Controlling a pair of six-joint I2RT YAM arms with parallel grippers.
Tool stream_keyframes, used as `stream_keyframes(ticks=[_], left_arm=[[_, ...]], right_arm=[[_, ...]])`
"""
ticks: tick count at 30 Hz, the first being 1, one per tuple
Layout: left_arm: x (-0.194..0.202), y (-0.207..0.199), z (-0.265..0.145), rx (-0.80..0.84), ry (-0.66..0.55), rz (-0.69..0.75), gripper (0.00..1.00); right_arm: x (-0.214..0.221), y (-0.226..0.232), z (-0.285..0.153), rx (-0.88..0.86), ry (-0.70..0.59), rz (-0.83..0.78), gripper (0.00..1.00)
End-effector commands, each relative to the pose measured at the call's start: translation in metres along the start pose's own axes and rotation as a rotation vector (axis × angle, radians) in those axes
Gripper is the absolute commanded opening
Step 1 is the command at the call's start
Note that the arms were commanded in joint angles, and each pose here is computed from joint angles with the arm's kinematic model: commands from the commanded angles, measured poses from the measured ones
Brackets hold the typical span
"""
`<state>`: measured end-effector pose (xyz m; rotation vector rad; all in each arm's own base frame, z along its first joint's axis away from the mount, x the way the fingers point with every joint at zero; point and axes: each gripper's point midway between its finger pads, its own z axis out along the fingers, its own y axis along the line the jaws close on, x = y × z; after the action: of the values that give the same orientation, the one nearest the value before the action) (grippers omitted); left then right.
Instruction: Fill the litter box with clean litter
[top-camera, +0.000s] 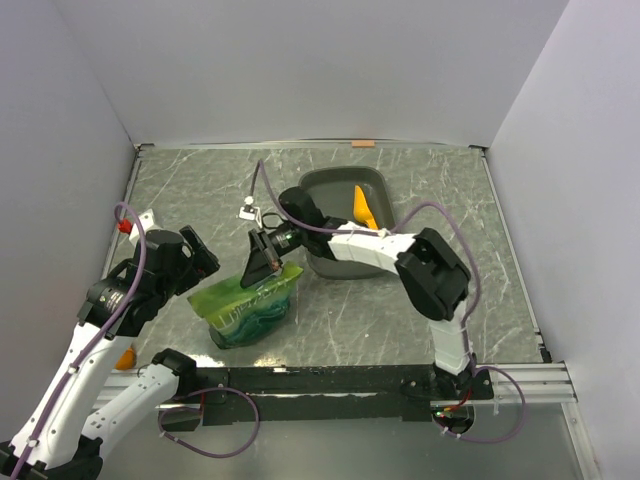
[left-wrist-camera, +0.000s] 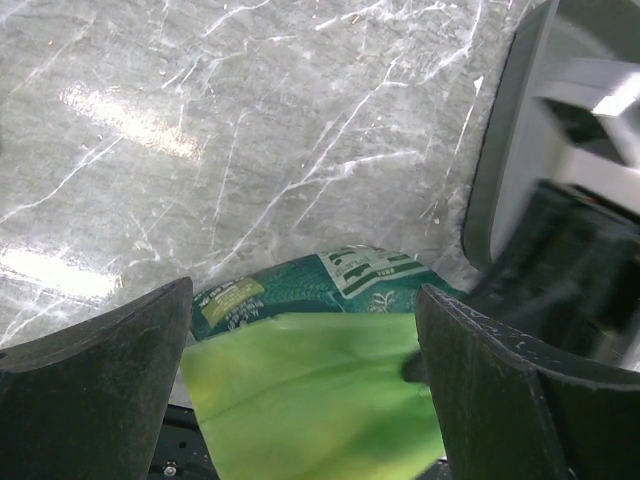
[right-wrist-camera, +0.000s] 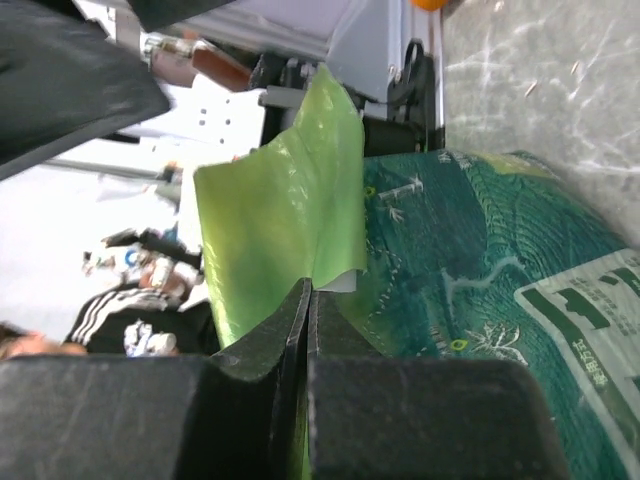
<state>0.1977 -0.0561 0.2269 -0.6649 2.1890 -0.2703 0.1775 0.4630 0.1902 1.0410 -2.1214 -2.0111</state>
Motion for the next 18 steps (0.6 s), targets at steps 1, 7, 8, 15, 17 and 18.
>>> stream_keyframes(ticks=[1, 7, 8, 15, 17, 18], left_arm=[[-0.004, -0.008, 0.0, 0.041, -0.015, -0.004, 0.97], [0.003, -0.04, -0.005, 0.214, 0.042, 0.072, 0.97], [0.002, -0.045, -0.008, 0.252, 0.037, 0.087, 0.97], [0.001, -0.078, -0.033, 0.503, 0.014, 0.18, 0.97], [0.002, -0.084, -0.04, 0.556, 0.009, 0.187, 0.97], [0.003, -0.085, -0.041, 0.568, 0.008, 0.189, 0.97]], right_arm=[[-0.025, 0.057, -0.029, -0.007, -0.129, -0.248, 0.0], [-0.027, 0.088, -0.05, 0.008, -0.211, -0.397, 0.0], [-0.026, 0.089, -0.052, 0.013, -0.211, -0.4, 0.0], [-0.024, 0.092, -0.058, 0.039, -0.222, -0.435, 0.0], [-0.023, 0.092, -0.058, 0.037, -0.222, -0.435, 0.0], [-0.021, 0.09, -0.057, 0.04, -0.221, -0.431, 0.0]])
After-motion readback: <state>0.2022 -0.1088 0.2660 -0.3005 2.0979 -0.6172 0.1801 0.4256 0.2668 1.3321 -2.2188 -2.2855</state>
